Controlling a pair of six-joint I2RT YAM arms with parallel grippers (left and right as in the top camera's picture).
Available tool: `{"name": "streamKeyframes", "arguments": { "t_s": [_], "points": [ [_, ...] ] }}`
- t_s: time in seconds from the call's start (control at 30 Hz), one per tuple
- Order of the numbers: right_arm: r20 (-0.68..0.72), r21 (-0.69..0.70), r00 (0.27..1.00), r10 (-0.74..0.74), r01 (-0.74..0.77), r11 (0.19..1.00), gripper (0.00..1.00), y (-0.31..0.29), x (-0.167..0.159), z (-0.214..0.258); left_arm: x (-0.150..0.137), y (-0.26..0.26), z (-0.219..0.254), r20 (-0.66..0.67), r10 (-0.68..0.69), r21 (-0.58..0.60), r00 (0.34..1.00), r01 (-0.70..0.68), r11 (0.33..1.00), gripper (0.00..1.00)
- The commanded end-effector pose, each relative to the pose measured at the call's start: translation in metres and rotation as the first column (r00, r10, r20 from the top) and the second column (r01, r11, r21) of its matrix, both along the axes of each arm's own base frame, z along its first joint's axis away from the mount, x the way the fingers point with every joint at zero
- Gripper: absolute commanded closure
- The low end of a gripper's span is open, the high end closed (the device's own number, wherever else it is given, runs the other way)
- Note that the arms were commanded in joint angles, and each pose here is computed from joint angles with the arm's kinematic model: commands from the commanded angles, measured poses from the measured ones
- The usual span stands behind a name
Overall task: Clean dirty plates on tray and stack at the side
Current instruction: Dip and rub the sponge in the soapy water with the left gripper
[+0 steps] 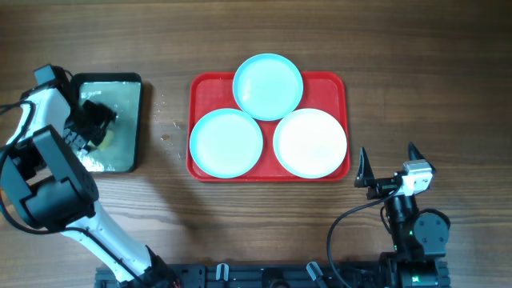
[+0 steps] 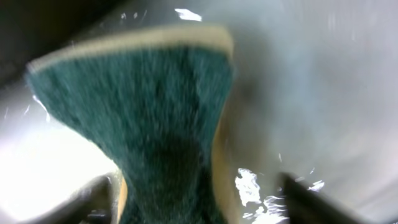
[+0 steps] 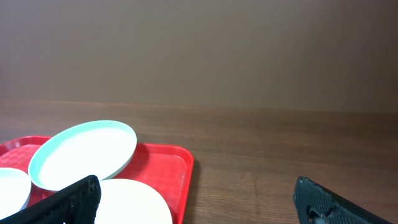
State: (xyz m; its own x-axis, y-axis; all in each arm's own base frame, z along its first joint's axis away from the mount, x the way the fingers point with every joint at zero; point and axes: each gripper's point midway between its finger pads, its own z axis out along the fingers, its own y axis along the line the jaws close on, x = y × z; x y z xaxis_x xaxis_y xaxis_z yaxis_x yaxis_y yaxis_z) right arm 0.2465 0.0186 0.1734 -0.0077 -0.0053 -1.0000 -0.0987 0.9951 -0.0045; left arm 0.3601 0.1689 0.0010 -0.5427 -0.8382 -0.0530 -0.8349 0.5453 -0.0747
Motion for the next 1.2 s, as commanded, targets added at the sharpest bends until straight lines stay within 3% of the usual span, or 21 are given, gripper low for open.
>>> {"name": "streamKeyframes", "arguments": {
  "t_s": [0.0, 0.13, 0.17, 0.23, 0.5, 0.6, 0.63, 0.67, 0.7, 0.73, 0.77, 0.83, 0.87, 0.9, 0.93, 1.13, 1.17],
  "points": [
    [0.006, 0.008, 1.0, -0.007, 0.007, 1.0, 0.0, -0.001, 0.0, 0.001, -0.002, -0.019, -0.013, -0.003, -0.005, -0.101, 1.0, 0.005, 0.995, 0.96],
    [0.006, 0.008, 1.0, -0.007, 0.007, 1.0, 0.0, -0.001, 0.0, 0.001, 0.0, -0.018, -0.012, 0.005, -0.006, -0.097, 1.0, 0.006, 0.995, 0.95],
    [0.006, 0.008, 1.0, -0.007, 0.007, 1.0, 0.0, -0.001, 0.0, 0.001, 0.001, -0.016, -0.012, 0.01, -0.006, -0.088, 1.0, 0.007, 0.996, 0.72],
    [0.006, 0.008, 1.0, -0.007, 0.007, 1.0, 0.0, -0.001, 0.0, 0.001, 0.005, -0.005, -0.013, 0.02, -0.003, -0.027, 1.0, 0.004, 1.0, 0.0],
    [0.006, 0.008, 1.0, -0.007, 0.007, 1.0, 0.0, -0.001, 0.0, 0.001, 0.003, 0.042, -0.008, -0.017, 0.03, 0.231, 0.999, -0.025, 0.973, 0.0],
    [0.006, 0.008, 1.0, -0.007, 0.007, 1.0, 0.0, -0.001, 0.0, 0.001, 0.008, 0.045, -0.007, 0.006, 0.03, 0.242, 1.0, -0.031, 0.97, 0.04],
    [0.006, 0.008, 1.0, -0.007, 0.007, 1.0, 0.0, -0.001, 0.0, 0.001, 0.009, 0.046, -0.007, 0.009, 0.03, 0.243, 1.0, -0.032, 0.97, 0.26],
    [0.006, 0.008, 1.0, -0.007, 0.007, 1.0, 0.0, -0.001, 0.0, 0.001, 0.01, 0.046, -0.007, 0.012, 0.03, 0.245, 0.999, -0.032, 0.969, 0.62],
    [0.006, 0.008, 1.0, -0.007, 0.007, 1.0, 0.0, -0.001, 0.0, 0.001, 0.01, 0.046, -0.006, 0.013, 0.031, 0.245, 0.999, -0.033, 0.969, 0.82],
    [0.006, 0.008, 1.0, -0.007, 0.007, 1.0, 0.0, -0.001, 0.0, 0.001, 0.01, 0.046, -0.006, 0.015, 0.034, 0.245, 0.999, -0.036, 0.969, 0.96],
    [0.006, 0.008, 1.0, -0.007, 0.007, 1.0, 0.01, -0.001, 0.0, 0.001, 0.01, 0.045, -0.007, 0.015, 0.033, 0.241, 0.999, -0.035, 0.97, 0.96],
    [0.006, 0.008, 1.0, -0.007, 0.007, 1.0, 0.0, -0.001, 0.0, 0.001, 0.009, 0.04, -0.008, 0.013, 0.028, 0.214, 1.0, -0.03, 0.976, 0.96],
    [0.006, 0.008, 1.0, -0.007, 0.007, 1.0, 0.0, -0.001, 0.0, 0.001, 0.009, 0.036, -0.009, 0.014, 0.025, 0.193, 1.0, -0.027, 0.981, 0.72],
    [0.006, 0.008, 1.0, -0.007, 0.007, 1.0, 0.0, -0.001, 0.0, 0.001, 0.01, 0.031, -0.01, 0.018, 0.02, 0.165, 1.0, -0.023, 0.986, 0.32],
    [0.006, 0.008, 1.0, -0.007, 0.007, 1.0, 0.0, -0.001, 0.0, 0.001, 0.01, 0.025, -0.011, 0.024, 0.015, 0.132, 1.0, -0.018, 0.991, 0.0],
    [0.006, 0.007, 1.0, -0.007, 0.007, 1.0, 0.0, -0.001, 0.0, 0.001, 0.008, -0.009, -0.012, 0.034, -0.001, -0.056, 0.999, 0.003, 0.998, 0.0],
    [0.006, 0.008, 1.0, -0.007, 0.007, 1.0, 0.0, -0.001, 0.0, 0.001, 0.006, -0.011, -0.012, 0.029, -0.001, -0.063, 1.0, 0.003, 0.998, 0.04]
  ]
}}
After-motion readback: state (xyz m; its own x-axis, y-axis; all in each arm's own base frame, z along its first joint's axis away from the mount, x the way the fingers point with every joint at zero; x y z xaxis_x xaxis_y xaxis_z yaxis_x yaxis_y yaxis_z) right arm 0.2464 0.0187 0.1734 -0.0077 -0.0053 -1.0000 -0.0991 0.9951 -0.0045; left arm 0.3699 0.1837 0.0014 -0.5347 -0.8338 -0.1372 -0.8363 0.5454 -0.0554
